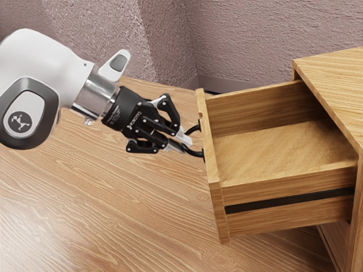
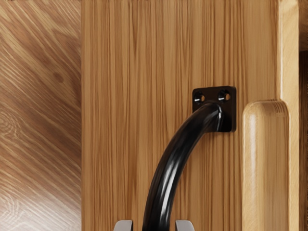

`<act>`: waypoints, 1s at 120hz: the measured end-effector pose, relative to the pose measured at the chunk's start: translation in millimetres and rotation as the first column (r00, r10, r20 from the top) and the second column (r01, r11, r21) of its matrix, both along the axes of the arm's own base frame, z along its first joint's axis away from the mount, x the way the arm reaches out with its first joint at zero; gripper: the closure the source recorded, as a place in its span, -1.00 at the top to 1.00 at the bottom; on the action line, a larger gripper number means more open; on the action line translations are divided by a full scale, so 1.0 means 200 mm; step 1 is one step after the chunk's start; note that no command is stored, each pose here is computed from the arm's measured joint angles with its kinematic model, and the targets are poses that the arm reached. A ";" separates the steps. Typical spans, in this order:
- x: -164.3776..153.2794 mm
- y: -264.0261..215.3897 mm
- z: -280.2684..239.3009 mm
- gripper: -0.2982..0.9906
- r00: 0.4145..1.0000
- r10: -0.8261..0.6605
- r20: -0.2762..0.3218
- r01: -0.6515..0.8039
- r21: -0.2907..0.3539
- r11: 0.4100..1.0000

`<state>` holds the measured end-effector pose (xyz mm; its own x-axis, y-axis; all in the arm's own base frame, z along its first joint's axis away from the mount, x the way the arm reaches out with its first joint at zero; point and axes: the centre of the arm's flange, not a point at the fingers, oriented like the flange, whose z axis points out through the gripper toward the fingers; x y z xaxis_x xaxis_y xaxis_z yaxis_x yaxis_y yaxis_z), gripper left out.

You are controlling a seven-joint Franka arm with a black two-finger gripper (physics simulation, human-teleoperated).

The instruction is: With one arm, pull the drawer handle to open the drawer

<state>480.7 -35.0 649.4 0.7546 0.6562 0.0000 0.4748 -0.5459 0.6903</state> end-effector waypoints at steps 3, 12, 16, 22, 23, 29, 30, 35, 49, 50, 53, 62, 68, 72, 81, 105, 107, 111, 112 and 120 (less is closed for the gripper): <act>0.00 0.00 0.00 -0.49 1.000 -0.001 0.000 0.001 -0.002 1.000; -0.01 0.02 0.00 -0.49 1.000 -0.002 -0.001 0.002 -0.007 1.000; -0.01 0.03 -0.01 -0.49 1.000 0.003 -0.002 -0.003 -0.008 1.000; -0.01 0.05 -0.02 -0.49 1.000 0.009 -0.004 -0.009 -0.009 1.000; -0.02 0.06 -0.02 -0.49 1.000 0.010 -0.004 -0.010 -0.009 1.000; -0.02 0.07 -0.02 -0.49 1.000 0.014 -0.006 -0.014 -0.010 1.000; -0.02 0.07 -0.02 -0.49 1.000 0.014 -0.006 -0.014 -0.009 1.000; -0.02 0.07 -0.03 -0.49 1.000 0.013 -0.008 -0.013 -0.008 1.000; -0.03 0.08 -0.03 -0.49 1.000 0.011 -0.011 -0.011 -0.013 1.000; -0.03 0.08 -0.03 -0.49 1.000 0.010 -0.011 -0.011 -0.013 1.000; -0.03 0.09 -0.03 -0.49 1.000 0.010 -0.012 -0.011 -0.014 1.000; -0.05 0.11 -0.02 -0.49 1.000 0.017 -0.009 -0.017 -0.011 1.000; -0.06 0.11 -0.02 -0.49 1.000 0.019 -0.008 -0.019 -0.007 1.000; -0.07 0.12 -0.02 -0.49 1.000 0.020 -0.009 -0.020 -0.005 1.000; -0.08 0.12 -0.02 -0.49 1.000 0.019 -0.008 -0.019 -0.003 1.000; -0.12 0.17 -0.01 -0.49 1.000 0.025 -0.010 -0.026 -0.009 1.000; -0.12 0.17 -0.01 -0.49 1.000 0.027 -0.010 -0.027 -0.010 1.000; -0.12 0.18 -0.01 -0.49 1.000 0.027 -0.011 -0.028 -0.012 1.000; -0.12 0.18 -0.01 -0.49 1.000 0.028 -0.011 -0.028 -0.013 1.000; -0.13 0.20 -0.02 -0.49 0.999 0.031 -0.013 -0.031 -0.014 0.999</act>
<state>454.0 4.8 645.8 0.7339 0.6790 -0.0190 0.5002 -0.5213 0.6914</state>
